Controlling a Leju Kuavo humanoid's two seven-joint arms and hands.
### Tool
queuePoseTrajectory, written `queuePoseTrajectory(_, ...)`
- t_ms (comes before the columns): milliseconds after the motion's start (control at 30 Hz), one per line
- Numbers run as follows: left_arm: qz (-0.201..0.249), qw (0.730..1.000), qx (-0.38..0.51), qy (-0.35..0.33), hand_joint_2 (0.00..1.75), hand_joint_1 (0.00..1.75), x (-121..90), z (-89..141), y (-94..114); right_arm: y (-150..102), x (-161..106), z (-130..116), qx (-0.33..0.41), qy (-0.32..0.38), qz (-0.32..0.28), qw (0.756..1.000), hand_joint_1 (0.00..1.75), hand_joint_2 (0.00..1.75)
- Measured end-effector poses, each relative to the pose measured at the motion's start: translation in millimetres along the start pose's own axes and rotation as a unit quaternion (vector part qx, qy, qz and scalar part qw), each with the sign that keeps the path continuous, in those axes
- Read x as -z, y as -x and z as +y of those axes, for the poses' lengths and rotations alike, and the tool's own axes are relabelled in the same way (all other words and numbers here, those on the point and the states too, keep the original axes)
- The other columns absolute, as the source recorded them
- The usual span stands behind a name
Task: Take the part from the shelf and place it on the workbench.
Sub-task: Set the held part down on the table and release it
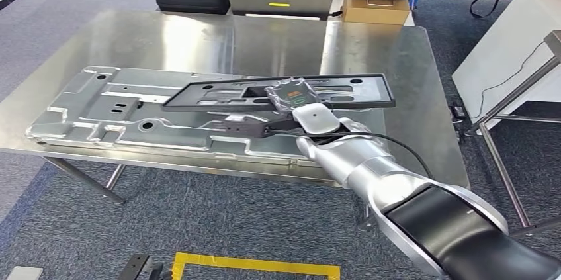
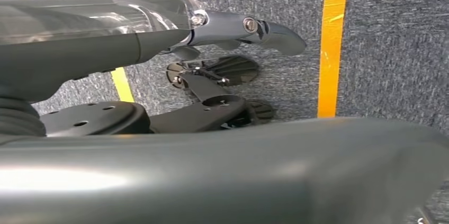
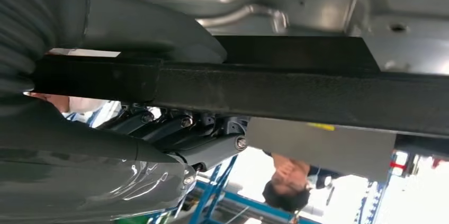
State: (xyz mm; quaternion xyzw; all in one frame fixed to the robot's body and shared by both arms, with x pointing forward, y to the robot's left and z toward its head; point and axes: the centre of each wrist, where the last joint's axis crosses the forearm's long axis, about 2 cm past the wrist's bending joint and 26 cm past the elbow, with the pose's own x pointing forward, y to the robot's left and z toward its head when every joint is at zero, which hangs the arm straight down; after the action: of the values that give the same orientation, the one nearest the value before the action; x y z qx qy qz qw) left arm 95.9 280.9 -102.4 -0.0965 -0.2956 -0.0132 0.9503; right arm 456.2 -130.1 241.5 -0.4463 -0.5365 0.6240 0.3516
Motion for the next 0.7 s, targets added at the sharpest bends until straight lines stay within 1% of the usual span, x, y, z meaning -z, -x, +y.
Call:
queuePoseTrajectory(67,-0.001,1.0,0.001,-0.002,1.75,0.0,0.0,0.1,0.1,2.7,-2.1,7.6,0.007,-0.009,-0.002,1.0,0.0,0.0)
queuePoseTrajectory(233,-0.001,1.0,0.006,-0.006,1.75,0.0,0.4,0.2,-0.8,6.2,-5.3,18.2,0.029,-0.015,-0.021,0.999,0.0,0.0)
queuePoseTrajectory(367,-0.004,1.0,0.011,-0.005,0.0,0.0,1.1,0.1,-2.5,7.3,-5.9,19.8,0.046,-0.013,-0.035,0.998,0.0,0.0)
queuePoseTrajectory(700,-0.006,1.0,0.018,-0.006,0.0,0.0,2.5,0.0,-5.9,12.6,-5.6,19.5,0.089,-0.018,-0.094,0.991,0.0,0.0)
